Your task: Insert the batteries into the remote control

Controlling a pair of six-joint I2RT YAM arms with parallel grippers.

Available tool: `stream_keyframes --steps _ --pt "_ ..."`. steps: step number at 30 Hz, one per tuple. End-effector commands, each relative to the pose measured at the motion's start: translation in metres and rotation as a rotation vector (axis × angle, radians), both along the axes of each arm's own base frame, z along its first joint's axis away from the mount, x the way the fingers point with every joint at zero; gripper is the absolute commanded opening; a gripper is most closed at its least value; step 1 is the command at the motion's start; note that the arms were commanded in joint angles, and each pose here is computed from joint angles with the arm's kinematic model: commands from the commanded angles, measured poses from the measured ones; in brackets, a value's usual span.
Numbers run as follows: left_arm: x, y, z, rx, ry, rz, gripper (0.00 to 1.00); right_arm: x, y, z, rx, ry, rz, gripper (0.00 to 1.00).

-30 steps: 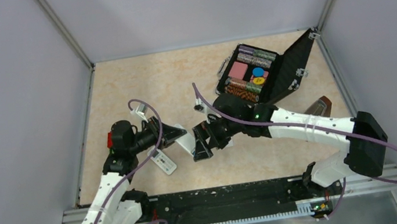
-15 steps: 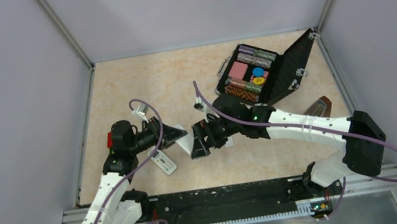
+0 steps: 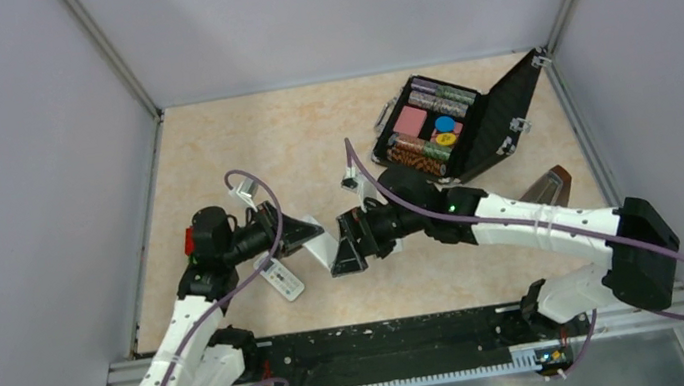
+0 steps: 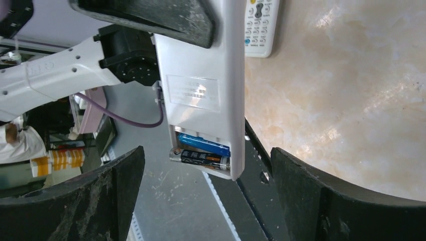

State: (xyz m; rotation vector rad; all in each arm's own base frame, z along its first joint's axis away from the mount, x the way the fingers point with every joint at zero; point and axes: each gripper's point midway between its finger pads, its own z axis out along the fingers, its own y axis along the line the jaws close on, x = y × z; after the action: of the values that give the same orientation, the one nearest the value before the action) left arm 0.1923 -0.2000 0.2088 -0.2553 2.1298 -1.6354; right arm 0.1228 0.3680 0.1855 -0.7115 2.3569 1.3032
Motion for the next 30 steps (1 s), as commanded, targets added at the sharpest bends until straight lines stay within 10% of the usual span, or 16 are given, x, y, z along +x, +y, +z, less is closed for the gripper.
stream_keyframes --steps 1,13,30 --pt "0.002 -0.003 0.023 -0.025 -0.118 -0.040 0.00 -0.001 0.003 0.030 0.110 -0.026 0.007 0.92" --pt "0.000 -0.005 0.027 -0.039 -0.128 -0.053 0.00 0.001 0.002 0.012 0.073 -0.003 0.001 0.87" --pt "-0.002 -0.005 0.028 -0.050 -0.124 -0.064 0.00 0.006 -0.002 -0.002 0.055 0.050 -0.039 0.55"
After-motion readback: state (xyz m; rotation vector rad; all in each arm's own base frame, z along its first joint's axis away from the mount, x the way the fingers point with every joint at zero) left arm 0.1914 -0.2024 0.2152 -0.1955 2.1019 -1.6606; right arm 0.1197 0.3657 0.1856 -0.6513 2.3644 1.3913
